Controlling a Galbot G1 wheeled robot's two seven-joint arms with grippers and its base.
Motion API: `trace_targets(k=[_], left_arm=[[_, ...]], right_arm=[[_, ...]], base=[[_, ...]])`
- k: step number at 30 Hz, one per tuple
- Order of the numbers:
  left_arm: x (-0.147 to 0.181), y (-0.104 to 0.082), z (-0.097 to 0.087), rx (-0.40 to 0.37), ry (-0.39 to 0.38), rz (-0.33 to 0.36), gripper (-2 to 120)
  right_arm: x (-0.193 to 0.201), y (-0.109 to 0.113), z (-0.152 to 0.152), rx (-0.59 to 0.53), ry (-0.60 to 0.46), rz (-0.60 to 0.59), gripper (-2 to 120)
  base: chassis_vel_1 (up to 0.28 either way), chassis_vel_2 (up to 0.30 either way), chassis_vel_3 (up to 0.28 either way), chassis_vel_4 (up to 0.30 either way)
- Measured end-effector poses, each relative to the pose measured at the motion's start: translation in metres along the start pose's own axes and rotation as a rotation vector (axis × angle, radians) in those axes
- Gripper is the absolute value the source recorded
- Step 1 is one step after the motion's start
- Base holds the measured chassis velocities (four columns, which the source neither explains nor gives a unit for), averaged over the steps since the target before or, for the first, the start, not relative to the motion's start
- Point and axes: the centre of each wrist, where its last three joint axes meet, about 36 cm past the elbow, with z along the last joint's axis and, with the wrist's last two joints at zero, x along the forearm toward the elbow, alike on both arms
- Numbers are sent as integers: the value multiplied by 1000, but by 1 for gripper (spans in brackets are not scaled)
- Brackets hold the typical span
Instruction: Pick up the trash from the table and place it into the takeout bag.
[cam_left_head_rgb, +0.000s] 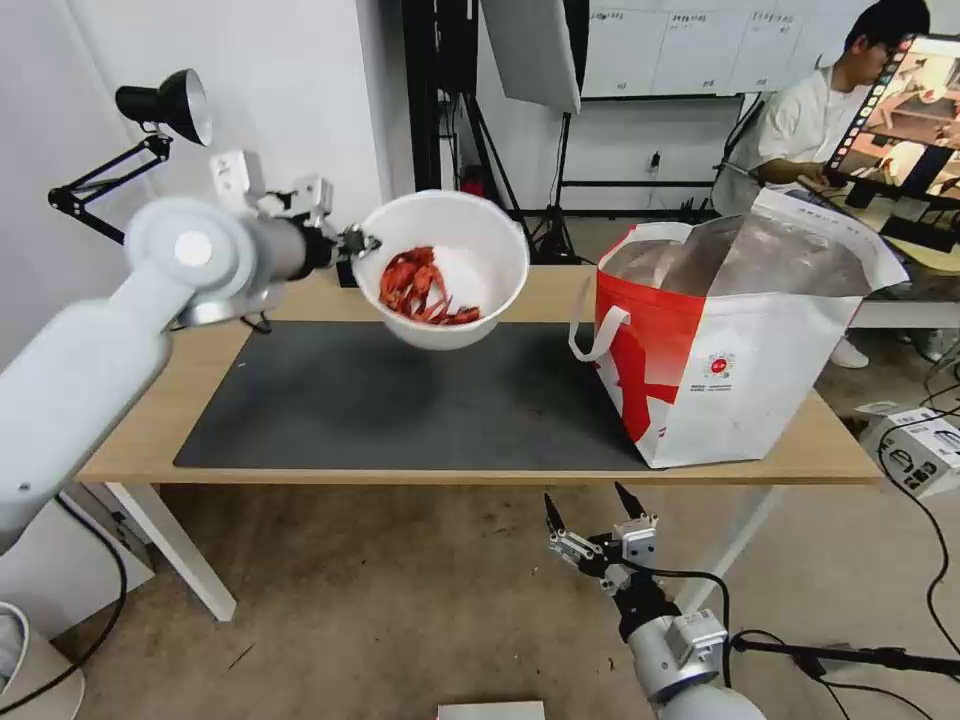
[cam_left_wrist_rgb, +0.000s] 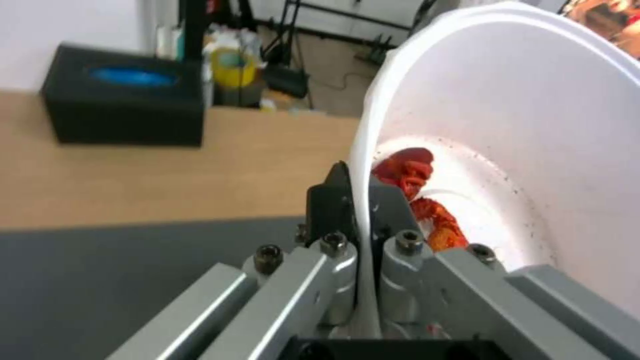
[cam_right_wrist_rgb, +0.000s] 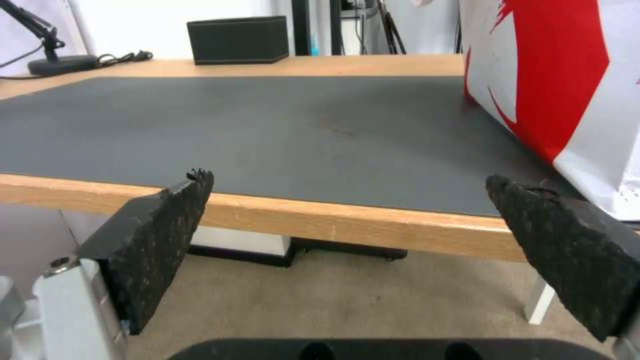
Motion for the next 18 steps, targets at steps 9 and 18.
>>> trace_targets(k=[9,18], left_arm=[[-16,-56,-30,-14,-11,77,0],[-38,-111,-48,-28,7,143,0]], right_arm=[[0,0,0,0,0,0,100],[0,0,0,0,0,0,100]], base=[[0,0,0,0],[0,0,0,0]])
